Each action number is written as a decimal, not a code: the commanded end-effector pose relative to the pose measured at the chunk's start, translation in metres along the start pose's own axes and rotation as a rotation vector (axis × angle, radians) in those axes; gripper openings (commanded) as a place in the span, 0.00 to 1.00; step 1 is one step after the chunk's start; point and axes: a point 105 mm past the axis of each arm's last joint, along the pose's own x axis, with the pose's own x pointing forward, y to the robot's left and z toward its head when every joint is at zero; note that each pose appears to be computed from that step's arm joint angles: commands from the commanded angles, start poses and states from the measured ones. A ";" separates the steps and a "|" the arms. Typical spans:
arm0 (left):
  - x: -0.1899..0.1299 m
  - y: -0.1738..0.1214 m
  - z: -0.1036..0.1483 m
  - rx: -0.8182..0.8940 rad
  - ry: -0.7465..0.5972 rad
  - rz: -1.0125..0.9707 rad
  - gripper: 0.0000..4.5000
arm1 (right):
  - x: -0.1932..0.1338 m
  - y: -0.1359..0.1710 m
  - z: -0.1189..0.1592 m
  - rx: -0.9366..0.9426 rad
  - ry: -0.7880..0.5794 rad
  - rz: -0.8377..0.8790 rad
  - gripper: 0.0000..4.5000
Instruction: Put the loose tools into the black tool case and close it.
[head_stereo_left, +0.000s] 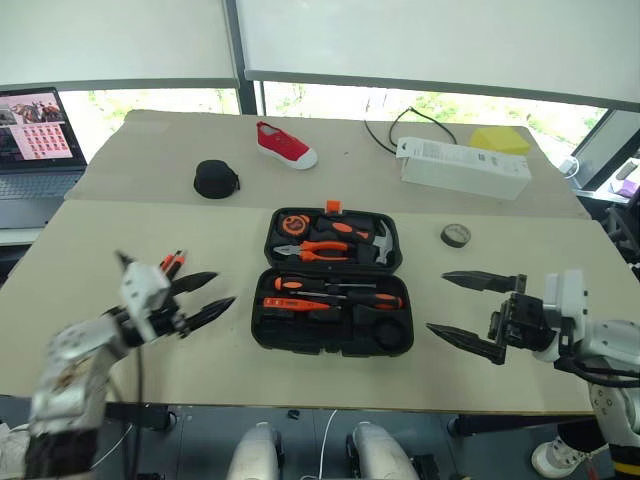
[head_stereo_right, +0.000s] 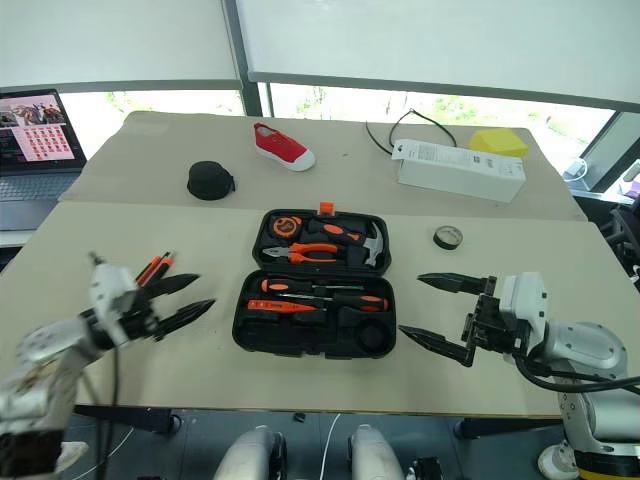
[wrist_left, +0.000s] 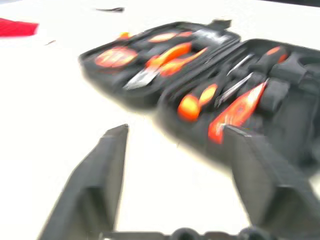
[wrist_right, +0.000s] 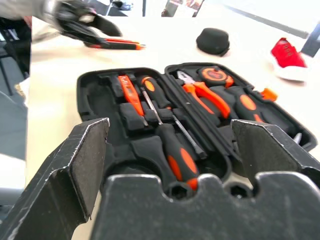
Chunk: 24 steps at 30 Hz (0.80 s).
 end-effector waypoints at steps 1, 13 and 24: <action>-0.058 0.018 -0.004 -0.003 -0.003 0.269 1.00 | 0.006 0.005 0.010 -0.056 -0.099 0.014 1.00; -0.140 0.046 -0.033 -0.167 0.120 0.608 1.00 | 0.031 0.025 0.016 -0.036 -0.271 0.033 1.00; -0.012 0.093 -0.012 -0.252 0.320 0.377 1.00 | 0.041 0.026 0.012 -0.027 -0.243 0.096 1.00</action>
